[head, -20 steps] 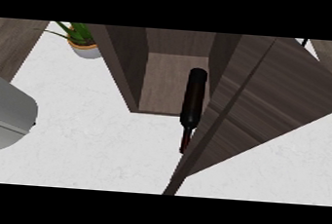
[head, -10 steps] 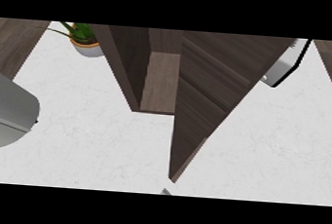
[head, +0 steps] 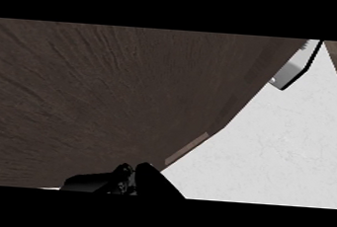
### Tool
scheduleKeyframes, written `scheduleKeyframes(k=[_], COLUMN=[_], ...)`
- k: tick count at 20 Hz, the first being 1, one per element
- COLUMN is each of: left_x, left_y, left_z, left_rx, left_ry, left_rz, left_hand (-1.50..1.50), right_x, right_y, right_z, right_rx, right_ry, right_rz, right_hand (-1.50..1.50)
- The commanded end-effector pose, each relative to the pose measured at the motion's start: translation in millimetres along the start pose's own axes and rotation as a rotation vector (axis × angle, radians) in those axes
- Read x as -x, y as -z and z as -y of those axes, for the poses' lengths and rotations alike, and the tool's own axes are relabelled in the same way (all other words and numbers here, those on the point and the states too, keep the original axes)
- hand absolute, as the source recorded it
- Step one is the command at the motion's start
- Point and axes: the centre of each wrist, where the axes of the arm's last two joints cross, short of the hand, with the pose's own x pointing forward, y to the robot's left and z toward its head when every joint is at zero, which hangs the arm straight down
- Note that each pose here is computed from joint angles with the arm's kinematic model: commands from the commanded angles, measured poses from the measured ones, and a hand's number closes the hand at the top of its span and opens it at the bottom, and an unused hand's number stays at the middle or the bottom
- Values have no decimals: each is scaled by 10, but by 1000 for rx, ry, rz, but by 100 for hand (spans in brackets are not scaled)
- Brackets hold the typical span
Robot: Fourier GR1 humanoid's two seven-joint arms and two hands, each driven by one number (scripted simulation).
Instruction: Pick up the wine, place it into the cabinet and close the cabinet
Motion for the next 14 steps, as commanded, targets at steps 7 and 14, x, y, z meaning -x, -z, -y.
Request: scheduleKeyframes(k=[7, 14], left_x=[25, -23], left_y=[-14, 115], left_z=[-118, 35], left_rx=[-24, -30], left_ry=[16, 14], left_rz=[6, 40], left_hand=[-150, -150], right_x=[35, 70], right_y=[1026, 1489], right_z=[97, 499], right_rx=[58, 169], right_ry=[-154, -213], right_rz=[49, 17], right_hand=[150, 150])
